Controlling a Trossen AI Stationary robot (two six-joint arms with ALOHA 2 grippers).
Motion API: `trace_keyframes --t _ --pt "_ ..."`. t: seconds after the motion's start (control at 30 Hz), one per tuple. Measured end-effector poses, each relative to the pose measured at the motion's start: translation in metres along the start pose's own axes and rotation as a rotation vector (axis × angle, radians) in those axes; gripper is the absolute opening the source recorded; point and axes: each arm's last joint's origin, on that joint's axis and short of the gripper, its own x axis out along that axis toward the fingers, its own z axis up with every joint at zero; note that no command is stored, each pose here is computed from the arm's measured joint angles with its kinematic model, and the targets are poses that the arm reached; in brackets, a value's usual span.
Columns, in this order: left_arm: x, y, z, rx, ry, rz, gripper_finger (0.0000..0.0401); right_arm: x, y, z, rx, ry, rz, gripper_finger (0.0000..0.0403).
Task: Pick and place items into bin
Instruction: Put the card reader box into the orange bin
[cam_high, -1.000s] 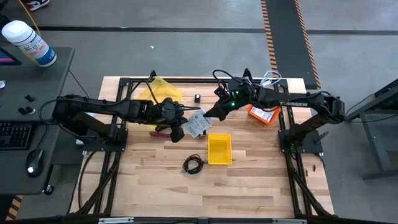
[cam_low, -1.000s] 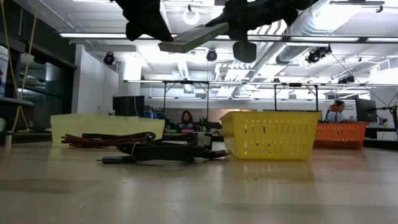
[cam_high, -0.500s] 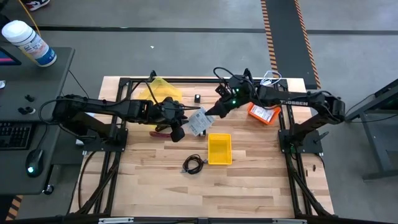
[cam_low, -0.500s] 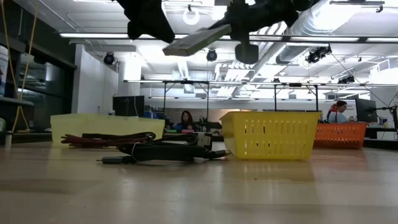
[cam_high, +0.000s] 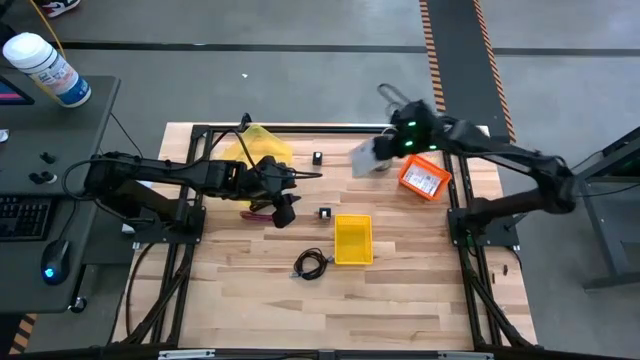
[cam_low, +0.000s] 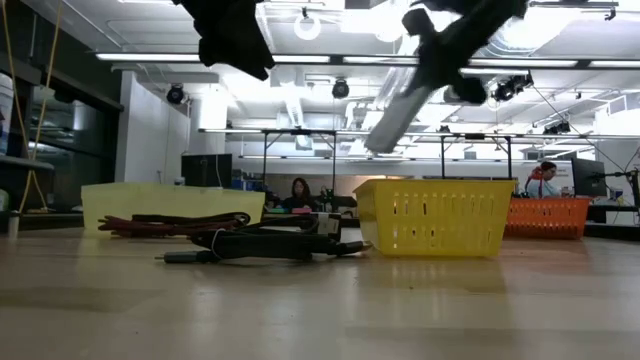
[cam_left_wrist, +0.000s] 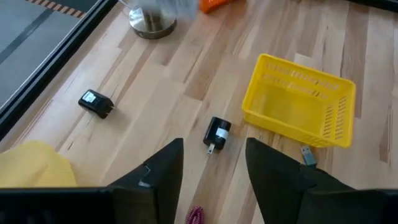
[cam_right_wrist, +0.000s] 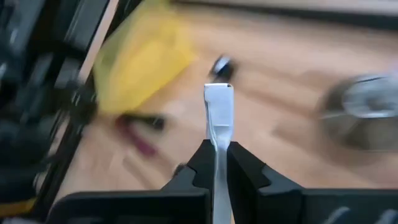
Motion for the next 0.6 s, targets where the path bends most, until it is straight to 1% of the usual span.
trace_keyframes --t 0.07,0.17,0.27,0.33,0.47,0.6 --pt "0.000 0.000 0.000 -0.001 -0.004 0.006 0.0162 -0.023 -0.007 0.001 0.045 -0.078 -0.062 0.0013" --pt "0.000 0.000 0.002 -0.005 -0.023 0.023 0.0159 -0.051 -0.018 -0.006 0.131 -0.179 -0.162 0.0013" --pt "0.000 0.001 0.002 -0.006 -0.033 0.033 0.0155 -0.074 -0.027 -0.017 0.212 -0.251 -0.281 0.0013" --pt "0.000 0.001 0.003 -0.007 -0.040 0.037 0.0155 -0.085 -0.031 -0.024 0.267 -0.287 -0.336 0.0013" --pt "0.000 0.000 0.004 -0.010 -0.052 0.038 0.0158 -0.103 -0.039 -0.038 0.353 -0.333 -0.409 0.0013" --pt "0.000 0.000 0.004 -0.009 -0.053 0.038 0.0158 -0.113 -0.045 -0.048 0.402 -0.365 -0.445 0.0013"
